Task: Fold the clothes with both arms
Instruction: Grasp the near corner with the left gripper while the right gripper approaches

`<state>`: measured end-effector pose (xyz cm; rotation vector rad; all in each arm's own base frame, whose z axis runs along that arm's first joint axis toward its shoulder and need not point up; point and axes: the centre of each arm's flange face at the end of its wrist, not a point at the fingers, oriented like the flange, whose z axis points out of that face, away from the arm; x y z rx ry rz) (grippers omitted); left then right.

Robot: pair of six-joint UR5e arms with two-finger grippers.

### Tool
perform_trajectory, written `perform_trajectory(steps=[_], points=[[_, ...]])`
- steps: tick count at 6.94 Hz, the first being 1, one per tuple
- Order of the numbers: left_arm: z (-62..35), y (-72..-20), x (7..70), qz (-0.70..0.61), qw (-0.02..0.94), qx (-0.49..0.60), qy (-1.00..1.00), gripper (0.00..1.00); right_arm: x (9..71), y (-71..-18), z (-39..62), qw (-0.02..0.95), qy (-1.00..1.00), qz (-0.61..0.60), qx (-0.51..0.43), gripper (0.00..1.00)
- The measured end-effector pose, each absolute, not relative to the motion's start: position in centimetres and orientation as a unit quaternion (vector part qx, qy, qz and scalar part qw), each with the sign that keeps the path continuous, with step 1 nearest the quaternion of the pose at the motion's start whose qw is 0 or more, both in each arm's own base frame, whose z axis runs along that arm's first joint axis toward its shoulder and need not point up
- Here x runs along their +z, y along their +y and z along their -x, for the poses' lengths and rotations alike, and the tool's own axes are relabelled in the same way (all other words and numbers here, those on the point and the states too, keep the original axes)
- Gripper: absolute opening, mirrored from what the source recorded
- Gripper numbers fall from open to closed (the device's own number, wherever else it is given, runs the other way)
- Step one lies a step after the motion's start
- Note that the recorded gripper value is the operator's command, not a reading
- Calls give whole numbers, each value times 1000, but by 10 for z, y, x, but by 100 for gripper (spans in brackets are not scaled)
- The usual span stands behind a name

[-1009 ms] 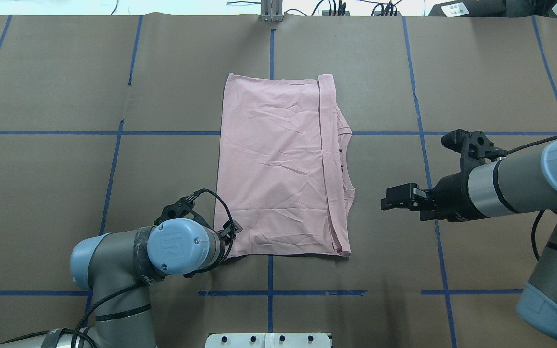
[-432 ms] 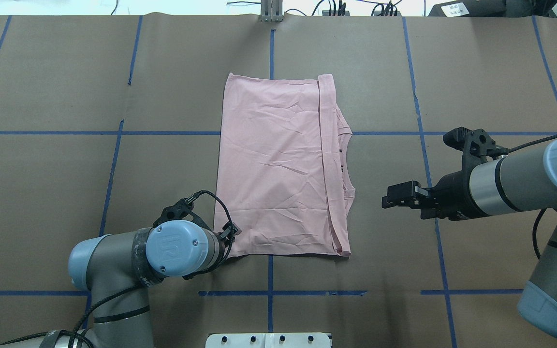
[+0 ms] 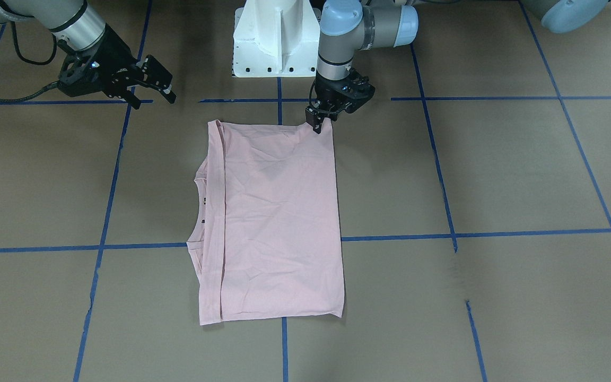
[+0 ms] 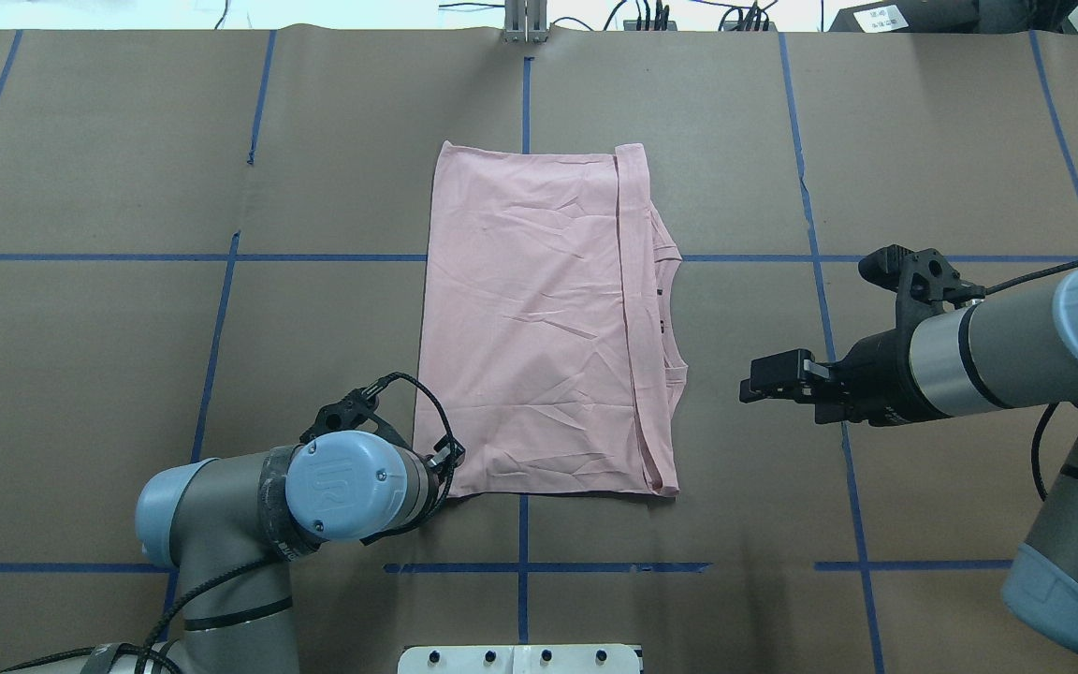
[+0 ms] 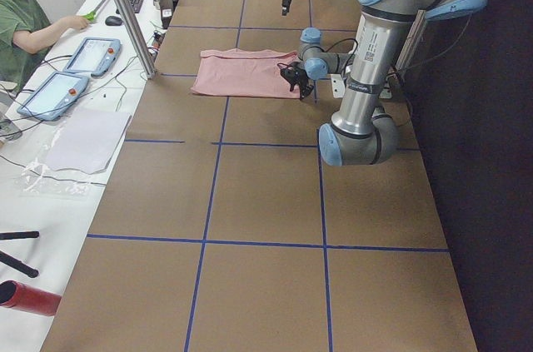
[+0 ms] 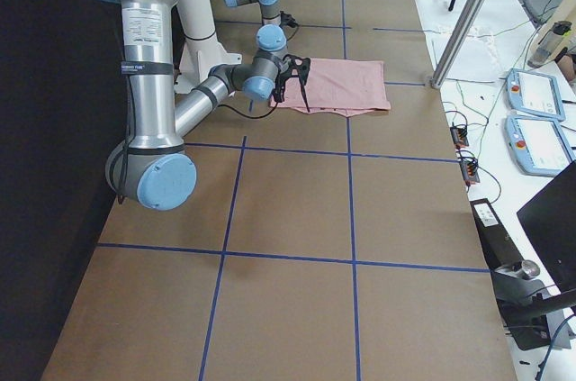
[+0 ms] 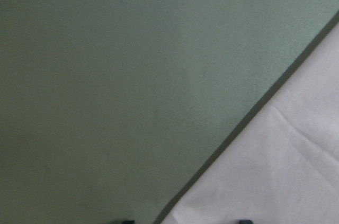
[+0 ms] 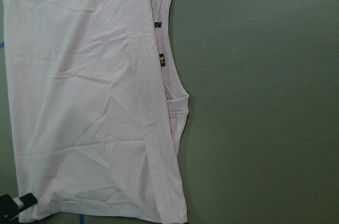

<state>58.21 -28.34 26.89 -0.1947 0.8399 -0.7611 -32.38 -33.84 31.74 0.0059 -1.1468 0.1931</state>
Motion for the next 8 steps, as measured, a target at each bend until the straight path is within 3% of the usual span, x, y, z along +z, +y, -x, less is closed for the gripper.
perform_trajectory(steps=[5,8], points=[[-570,-279,251,95,836,-347,415,0,320,-340,323,838,-538,-1,94,100],[-555,-277,236,82,843,-317,426,0,307,-345,365,864,-478,61,147,100]])
